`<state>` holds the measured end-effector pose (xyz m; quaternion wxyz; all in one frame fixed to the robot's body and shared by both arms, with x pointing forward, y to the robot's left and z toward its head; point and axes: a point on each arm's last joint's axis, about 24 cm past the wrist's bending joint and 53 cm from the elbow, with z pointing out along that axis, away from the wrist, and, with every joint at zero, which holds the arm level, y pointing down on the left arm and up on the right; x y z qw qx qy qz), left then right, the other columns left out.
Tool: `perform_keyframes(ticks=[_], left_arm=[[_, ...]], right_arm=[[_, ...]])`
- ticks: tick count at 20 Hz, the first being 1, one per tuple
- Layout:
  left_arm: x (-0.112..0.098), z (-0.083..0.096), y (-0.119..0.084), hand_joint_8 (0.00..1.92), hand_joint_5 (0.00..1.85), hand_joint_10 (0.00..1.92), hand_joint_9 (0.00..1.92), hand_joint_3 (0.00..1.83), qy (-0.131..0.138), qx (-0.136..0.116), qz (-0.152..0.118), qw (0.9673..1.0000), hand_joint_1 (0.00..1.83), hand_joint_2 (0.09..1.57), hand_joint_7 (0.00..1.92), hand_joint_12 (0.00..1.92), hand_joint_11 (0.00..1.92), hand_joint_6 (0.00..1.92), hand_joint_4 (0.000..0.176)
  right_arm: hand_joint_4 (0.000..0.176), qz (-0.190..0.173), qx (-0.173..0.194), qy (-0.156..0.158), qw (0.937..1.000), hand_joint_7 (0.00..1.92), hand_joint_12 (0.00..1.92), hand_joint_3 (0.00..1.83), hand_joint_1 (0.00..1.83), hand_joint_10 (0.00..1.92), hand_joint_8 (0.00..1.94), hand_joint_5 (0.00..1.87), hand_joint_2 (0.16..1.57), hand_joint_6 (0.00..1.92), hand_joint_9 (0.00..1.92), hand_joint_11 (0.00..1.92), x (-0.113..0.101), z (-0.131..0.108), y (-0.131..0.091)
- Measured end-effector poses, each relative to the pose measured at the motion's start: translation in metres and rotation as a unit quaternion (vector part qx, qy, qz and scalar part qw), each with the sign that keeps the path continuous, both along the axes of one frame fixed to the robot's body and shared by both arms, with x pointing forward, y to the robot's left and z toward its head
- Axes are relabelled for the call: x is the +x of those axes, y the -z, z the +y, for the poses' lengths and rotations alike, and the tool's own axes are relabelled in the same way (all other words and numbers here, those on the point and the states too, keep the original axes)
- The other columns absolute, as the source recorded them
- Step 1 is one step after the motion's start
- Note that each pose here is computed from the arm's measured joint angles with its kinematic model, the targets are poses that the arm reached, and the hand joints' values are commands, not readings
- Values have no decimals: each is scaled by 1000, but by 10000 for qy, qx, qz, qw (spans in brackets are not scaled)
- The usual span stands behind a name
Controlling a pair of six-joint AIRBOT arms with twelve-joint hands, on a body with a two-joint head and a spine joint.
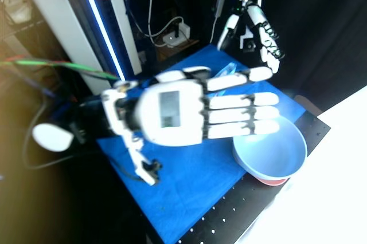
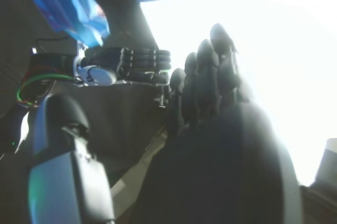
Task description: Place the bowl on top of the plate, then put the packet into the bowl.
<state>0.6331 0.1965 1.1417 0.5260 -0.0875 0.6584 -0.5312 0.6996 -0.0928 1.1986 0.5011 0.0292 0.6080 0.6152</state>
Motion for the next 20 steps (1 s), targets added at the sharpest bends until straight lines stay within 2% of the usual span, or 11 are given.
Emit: perform_keyframes(ticks=[2, 3, 5, 6, 8, 10, 11, 12, 13, 15, 20], left_arm=[[6, -5, -5, 3, 194, 2, 126, 0, 66, 49, -98, 9999, 831, 853, 147, 291, 67, 8, 79], [13, -10, 1, 6, 221, 1, 158, 0, 67, 86, -37, 9999, 790, 840, 184, 359, 50, 4, 116], [19, -29, 19, 1, 242, 3, 229, 0, 268, 293, 214, 9990, 830, 826, 219, 633, 30, 0, 139], [20, -36, 23, 0, 270, 0, 263, 1, 367, 363, 246, 9984, 853, 806, 239, 758, 29, 0, 125], [17, -59, 32, 3, 302, 0, 269, 0, 635, 536, 310, 9961, 923, 802, 270, 806, 0, 4, 126], [15, -64, 43, 6, 436, 18, 408, 2, 726, 725, 394, 9939, 936, 874, 423, 1098, 6, 3, 60], [16, -65, 48, 37, 632, 67, 630, 7, 732, 831, 452, 9928, 1043, 966, 666, 1076, 237, 21, 0], [20, -65, 47, 861, 879, 143, 900, 14, 723, 888, 424, 9925, 1195, 1082, 940, 945, 547, 730, 0], [25, -65, 49, 1031, 899, 1037, 888, 6, 701, 976, 421, 9919, 1334, 1116, 963, 977, 687, 887, 0], [36, -63, 55, 1101, 858, 1232, 942, 0, 594, 1127, 525, 9905, 1373, 1134, 900, 1165, 851, 987, 0], [47, -57, 45, 1089, 848, 1200, 988, 0, 494, 1323, 394, 9892, 1373, 1133, 876, 1177, 972, 1028, 0]], right_arm=[[176, 78, 239, 29, 9997, 0, 0, 0, 311, 0, 0, 0, 997, 0, 0, 0, -13, -16, 3], [176, 207, 341, 118, 9991, 0, 0, 0, 415, 0, 0, 0, 986, 0, 0, 0, -21, -32, 10], [176, 413, 397, 304, 9979, 0, 0, 0, 423, 0, 0, 0, 989, 0, 0, 0, -36, -55, 27], [176, 459, 439, 362, 9973, 0, 0, 0, 401, 0, 0, 0, 956, 0, 0, 0, -40, -61, 30], [176, 503, 596, 506, 9957, 0, 0, 0, 384, 0, 0, 0, 970, 0, 0, 0, -49, -73, 35], [176, 442, 785, 615, 9940, 0, 0, 0, 372, 0, 0, 0, 992, 0, 0, 0, -48, -80, 28], [176, 399, 863, 677, 9932, 0, 0, 4, 375, 0, 0, 0, 1002, 0, 0, 0, -46, -85, 23], [176, 377, 909, 705, 9926, 0, 0, 6, 352, 0, 0, 0, 1008, 0, 0, 0, -46, -87, 21], [176, 380, 926, 706, 9925, 0, 0, 8, 353, 0, 0, 0, 1014, 0, 0, 0, -47, -88, 22], [176, 487, 862, 686, 9927, 0, 0, 6, 388, 0, 0, 0, 1020, 0, 0, 0, -52, -87, 32], [176, 621, 885, 940, 9897, 0, 0, 1, 386, 0, 0, 0, 1009, 0, 0, 0, -48, -102, 39]])
